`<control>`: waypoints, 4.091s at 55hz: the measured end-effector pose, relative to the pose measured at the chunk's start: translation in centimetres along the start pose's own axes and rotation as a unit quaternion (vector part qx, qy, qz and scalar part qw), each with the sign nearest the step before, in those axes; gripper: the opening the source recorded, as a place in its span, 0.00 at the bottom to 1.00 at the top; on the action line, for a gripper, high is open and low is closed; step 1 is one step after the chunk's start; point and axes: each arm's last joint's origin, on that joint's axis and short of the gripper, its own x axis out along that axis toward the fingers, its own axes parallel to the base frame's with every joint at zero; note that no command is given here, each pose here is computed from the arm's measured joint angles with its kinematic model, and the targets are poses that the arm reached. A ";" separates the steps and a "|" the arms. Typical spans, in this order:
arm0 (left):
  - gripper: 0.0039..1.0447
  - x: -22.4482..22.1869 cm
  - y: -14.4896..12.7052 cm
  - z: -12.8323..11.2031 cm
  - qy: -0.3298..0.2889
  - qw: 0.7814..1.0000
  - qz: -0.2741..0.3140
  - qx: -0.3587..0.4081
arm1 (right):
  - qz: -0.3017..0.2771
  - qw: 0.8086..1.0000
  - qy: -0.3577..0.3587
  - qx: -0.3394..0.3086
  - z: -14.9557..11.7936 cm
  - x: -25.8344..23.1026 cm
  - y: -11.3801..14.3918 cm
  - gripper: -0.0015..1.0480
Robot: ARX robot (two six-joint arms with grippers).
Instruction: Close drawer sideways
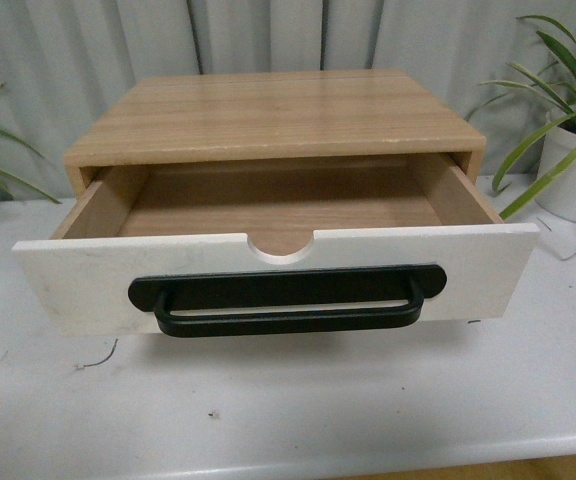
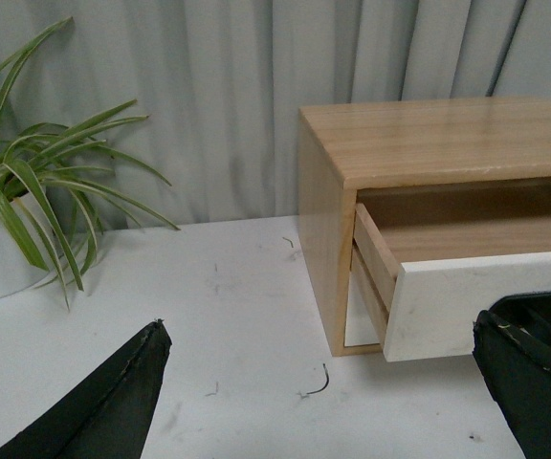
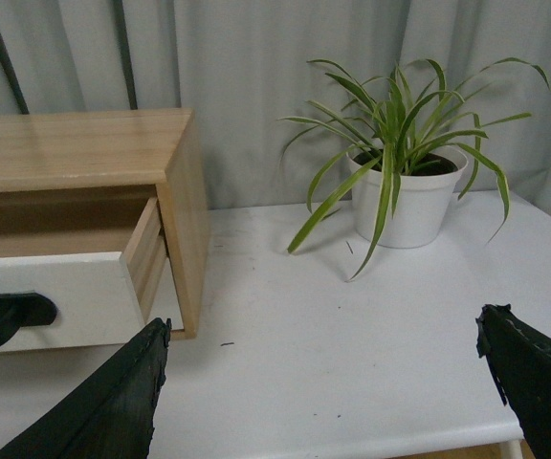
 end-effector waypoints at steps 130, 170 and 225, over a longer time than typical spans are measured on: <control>0.94 20.9 -4.8 -0.5 0.176 0.799 -0.342 0.462 | 0.405 0.808 0.285 -0.319 1.5 21.9 12.2 0.94; 0.94 24.2 -6.8 -2.1 0.191 0.800 -0.340 0.456 | 0.343 0.838 0.288 -0.312 0.6 26.7 12.2 0.94; 0.94 3.0 0.0 -0.1 0.106 0.949 -0.205 0.215 | 0.156 0.954 0.163 -0.197 2.0 5.4 5.6 0.94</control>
